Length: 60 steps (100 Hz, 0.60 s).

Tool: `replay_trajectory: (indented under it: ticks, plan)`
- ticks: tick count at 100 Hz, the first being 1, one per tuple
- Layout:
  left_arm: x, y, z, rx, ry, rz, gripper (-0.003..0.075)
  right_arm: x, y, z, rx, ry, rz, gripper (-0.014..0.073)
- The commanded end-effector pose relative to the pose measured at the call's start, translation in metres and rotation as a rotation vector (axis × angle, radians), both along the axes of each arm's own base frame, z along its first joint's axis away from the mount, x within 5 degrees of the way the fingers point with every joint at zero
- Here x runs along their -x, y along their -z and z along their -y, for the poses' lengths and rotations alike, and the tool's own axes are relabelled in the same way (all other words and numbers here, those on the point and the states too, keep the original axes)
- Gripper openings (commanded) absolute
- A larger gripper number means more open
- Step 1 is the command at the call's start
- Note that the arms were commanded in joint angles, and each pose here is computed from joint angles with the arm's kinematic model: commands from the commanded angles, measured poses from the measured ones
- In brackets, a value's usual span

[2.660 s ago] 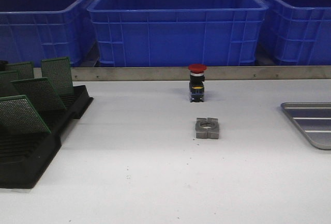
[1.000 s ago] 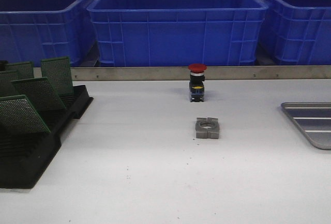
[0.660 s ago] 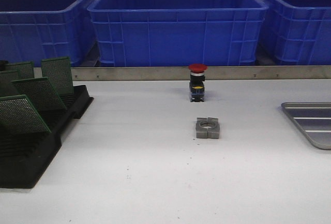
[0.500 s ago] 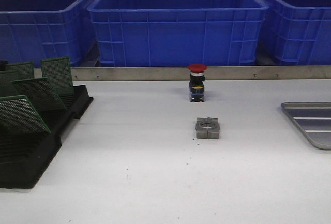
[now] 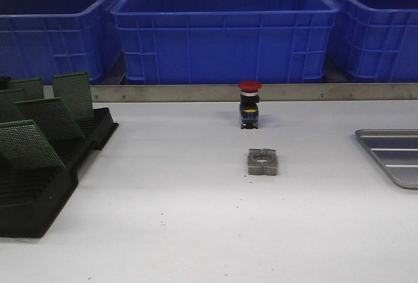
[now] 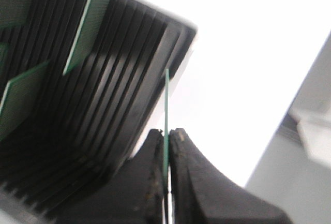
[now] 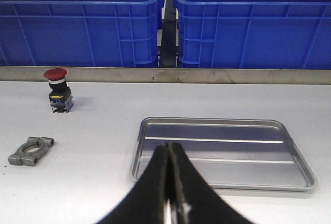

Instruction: Place circuit board on tray

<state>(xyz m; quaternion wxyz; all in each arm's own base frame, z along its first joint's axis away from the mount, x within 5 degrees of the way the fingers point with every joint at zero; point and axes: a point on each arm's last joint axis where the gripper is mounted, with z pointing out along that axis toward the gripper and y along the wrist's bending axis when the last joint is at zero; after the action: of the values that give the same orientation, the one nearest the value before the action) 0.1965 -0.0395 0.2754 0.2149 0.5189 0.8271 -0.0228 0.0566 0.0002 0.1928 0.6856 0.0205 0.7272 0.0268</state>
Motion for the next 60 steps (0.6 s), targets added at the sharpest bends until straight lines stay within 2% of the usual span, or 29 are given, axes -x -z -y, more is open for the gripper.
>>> replay_trajectory:
  ticks: [1, 6, 16, 29, 47, 60]
  plan:
    - [0.003, -0.017, 0.012, 0.159, -0.028, 0.024, -0.0017, 0.001, -0.007, -0.001, 0.014, -0.007, 0.091, -0.0059]
    - [0.004, -0.02, 0.019, 0.248, -0.028, 0.001, -0.0017, 0.001, -0.007, -0.001, 0.014, -0.007, 0.091, -0.0059]
    - [0.008, -0.026, 0.031, 0.377, 0.056, -0.007, -0.0017, 0.001, -0.007, -0.001, 0.014, -0.007, 0.091, -0.0059]
    - [0.011, -0.037, 0.047, 0.531, 0.15, 0.033, -0.0017, 0.001, -0.007, -0.001, 0.014, -0.007, 0.091, -0.0059]
    - [0.015, -0.045, 0.068, 0.641, 0.23, 0.065, -0.0017, 0.001, -0.007, -0.001, 0.014, -0.007, 0.091, -0.0059]
    - [0.018, -0.045, 0.087, 0.697, 0.27, 0.037, -0.0017, 0.001, -0.007, -0.001, 0.014, -0.007, 0.091, -0.0059]
